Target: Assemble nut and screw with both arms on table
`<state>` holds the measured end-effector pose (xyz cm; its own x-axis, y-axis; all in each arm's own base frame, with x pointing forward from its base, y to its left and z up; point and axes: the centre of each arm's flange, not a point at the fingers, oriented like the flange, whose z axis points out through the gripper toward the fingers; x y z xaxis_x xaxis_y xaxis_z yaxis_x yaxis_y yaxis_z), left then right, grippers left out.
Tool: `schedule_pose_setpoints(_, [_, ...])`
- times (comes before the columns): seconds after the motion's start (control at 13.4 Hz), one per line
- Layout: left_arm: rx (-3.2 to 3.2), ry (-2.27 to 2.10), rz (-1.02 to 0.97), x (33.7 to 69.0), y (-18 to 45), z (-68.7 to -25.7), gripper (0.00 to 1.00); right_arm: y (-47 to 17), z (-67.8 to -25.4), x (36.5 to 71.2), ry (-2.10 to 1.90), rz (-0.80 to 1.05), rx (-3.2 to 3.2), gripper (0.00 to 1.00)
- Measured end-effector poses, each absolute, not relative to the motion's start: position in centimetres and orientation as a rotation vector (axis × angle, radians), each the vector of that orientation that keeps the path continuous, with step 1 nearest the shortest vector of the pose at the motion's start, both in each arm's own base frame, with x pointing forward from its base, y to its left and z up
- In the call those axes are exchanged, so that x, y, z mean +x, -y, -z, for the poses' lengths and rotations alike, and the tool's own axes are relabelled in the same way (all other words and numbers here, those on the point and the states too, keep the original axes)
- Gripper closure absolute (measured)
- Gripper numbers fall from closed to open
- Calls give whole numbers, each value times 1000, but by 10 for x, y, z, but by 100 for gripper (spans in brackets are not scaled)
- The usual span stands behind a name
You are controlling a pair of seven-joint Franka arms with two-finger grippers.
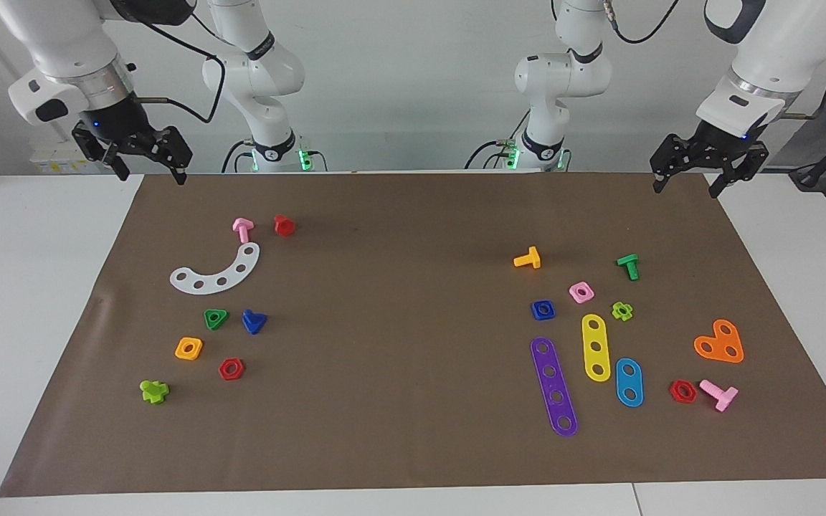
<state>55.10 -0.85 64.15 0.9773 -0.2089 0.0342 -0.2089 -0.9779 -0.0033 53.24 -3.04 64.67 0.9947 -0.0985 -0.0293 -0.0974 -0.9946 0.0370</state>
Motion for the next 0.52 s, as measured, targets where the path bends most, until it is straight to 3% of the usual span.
schedule_pose_setpoints(0.52, [3123, 330, -54, 551, 8, -641, 0, 30, -644, 535, 130, 12, 3104, 0])
